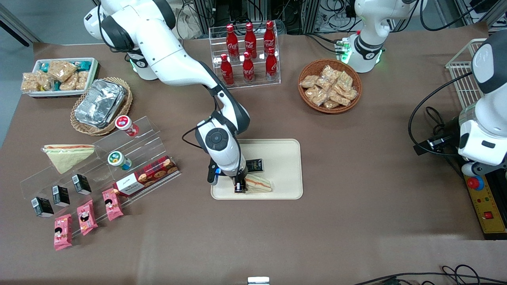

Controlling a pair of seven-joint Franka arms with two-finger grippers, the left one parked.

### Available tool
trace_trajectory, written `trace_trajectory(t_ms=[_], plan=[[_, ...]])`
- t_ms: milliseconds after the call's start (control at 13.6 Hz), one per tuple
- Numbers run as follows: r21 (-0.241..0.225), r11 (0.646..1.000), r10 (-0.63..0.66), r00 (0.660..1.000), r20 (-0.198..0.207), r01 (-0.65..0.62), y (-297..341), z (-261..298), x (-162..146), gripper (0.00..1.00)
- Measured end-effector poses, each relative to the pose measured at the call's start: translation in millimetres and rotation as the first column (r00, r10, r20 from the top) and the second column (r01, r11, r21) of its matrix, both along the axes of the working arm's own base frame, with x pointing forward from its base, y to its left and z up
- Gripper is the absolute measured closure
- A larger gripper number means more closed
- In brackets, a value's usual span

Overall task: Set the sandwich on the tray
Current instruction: 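Lower the sandwich onto the tray beside the black packet, then open the right gripper and withdraw it back toward the rack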

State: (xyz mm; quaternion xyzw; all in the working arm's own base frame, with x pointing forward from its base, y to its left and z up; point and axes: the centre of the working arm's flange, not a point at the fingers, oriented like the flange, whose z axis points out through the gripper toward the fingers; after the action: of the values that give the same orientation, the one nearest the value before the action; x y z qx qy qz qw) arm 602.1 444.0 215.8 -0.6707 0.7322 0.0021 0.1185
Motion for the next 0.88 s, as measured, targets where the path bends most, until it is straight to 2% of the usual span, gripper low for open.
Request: trace_trajectory(t_ms=[220, 514, 734, 881], plan=[[0.014, 1.0, -0.002, 1.0, 0.022, 0.001, 1.8, 13.3, 5.8, 0.05], [0.037, 0.999, 0.033, 0.996, 0.084, -0.036, -1.3, 64.2, 19.3, 0.02], [0.001, 0.993, 0.121, 0.988, 0.095, -0.121, -18.2, 124.9, 25.0, 0.02], [-0.03, 0.974, 0.225, 0.97, 0.087, -0.223, -44.8, 172.1, 30.3, 0.02]])
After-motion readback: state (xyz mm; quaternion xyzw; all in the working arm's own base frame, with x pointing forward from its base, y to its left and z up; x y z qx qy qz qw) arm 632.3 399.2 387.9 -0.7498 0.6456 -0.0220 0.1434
